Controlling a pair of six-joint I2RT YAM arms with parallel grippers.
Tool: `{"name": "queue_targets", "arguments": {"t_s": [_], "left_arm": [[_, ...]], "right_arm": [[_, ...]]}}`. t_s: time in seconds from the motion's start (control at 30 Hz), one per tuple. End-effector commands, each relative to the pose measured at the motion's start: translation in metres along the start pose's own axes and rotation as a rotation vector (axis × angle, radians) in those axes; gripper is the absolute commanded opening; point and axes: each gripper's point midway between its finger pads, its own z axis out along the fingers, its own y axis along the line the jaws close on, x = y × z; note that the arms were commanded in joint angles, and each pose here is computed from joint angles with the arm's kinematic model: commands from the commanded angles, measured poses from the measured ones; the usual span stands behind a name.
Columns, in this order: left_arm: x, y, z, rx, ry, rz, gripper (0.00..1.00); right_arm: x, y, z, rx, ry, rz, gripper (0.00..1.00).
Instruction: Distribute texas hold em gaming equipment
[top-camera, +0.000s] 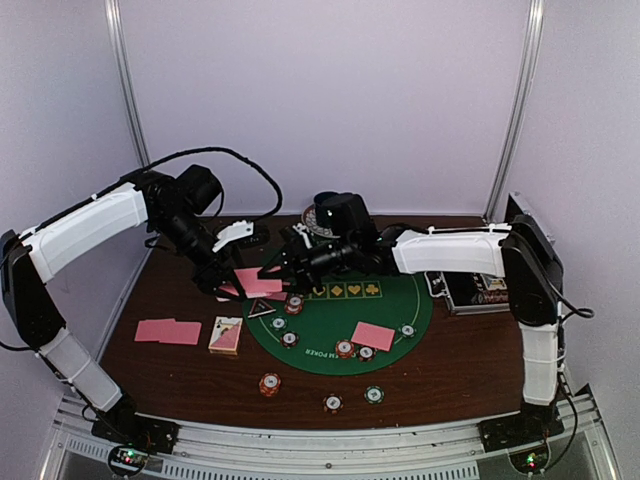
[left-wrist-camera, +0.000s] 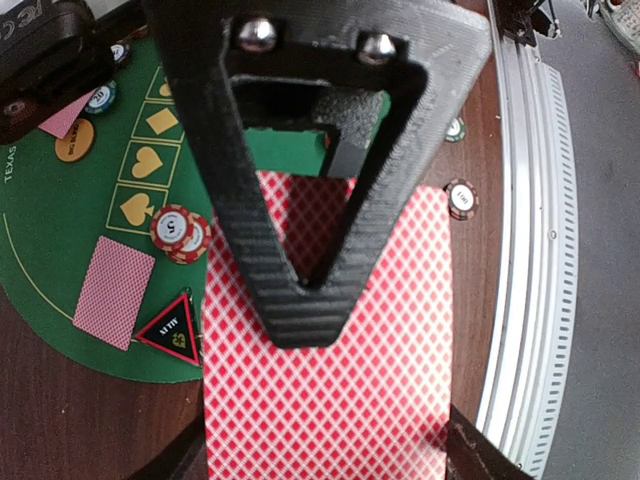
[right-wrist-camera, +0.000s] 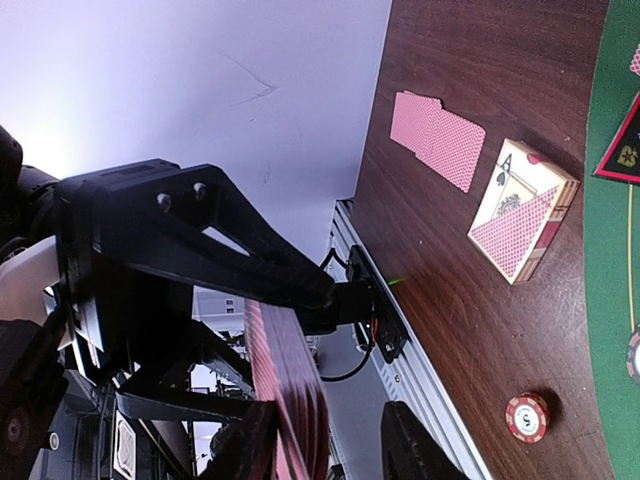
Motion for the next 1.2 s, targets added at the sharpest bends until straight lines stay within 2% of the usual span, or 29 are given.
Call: {"name": "queue_targets", "arguments": {"t_s": [0.0,0.2,0.63,1.0,1.17], "left_arm": [[-0.014,0.000,-0.009,-0.012,-0.067,0.031,0.00],[-0.014,0.000,-0.009,-0.013,-0.067,0.032,0.00],[-0.015,0.001,-0.010,-0.015,-0.067,0.033,0.00],[-0.012,0.001,-0.010,-0.022,-0.057,0.035,0.00],[-0.009,0.000,-0.010,-0.028,-0.050,0.033,0.00]], "right_arm": [[0.004,0.019,-0.024,0.012,-0.010,-0.032,0.39],[0.006,0.024,-0.037,0.014,-0.024,-0.022,0.40],[0.011,0.027,-0.030,-0.057,-0.002,0.020,0.34],[0.005,0.039,-0.032,-0.119,-0.005,0.033,0.02],[-0.008,0.035,-0.048,-0.114,-0.041,0.040,0.00]]}}
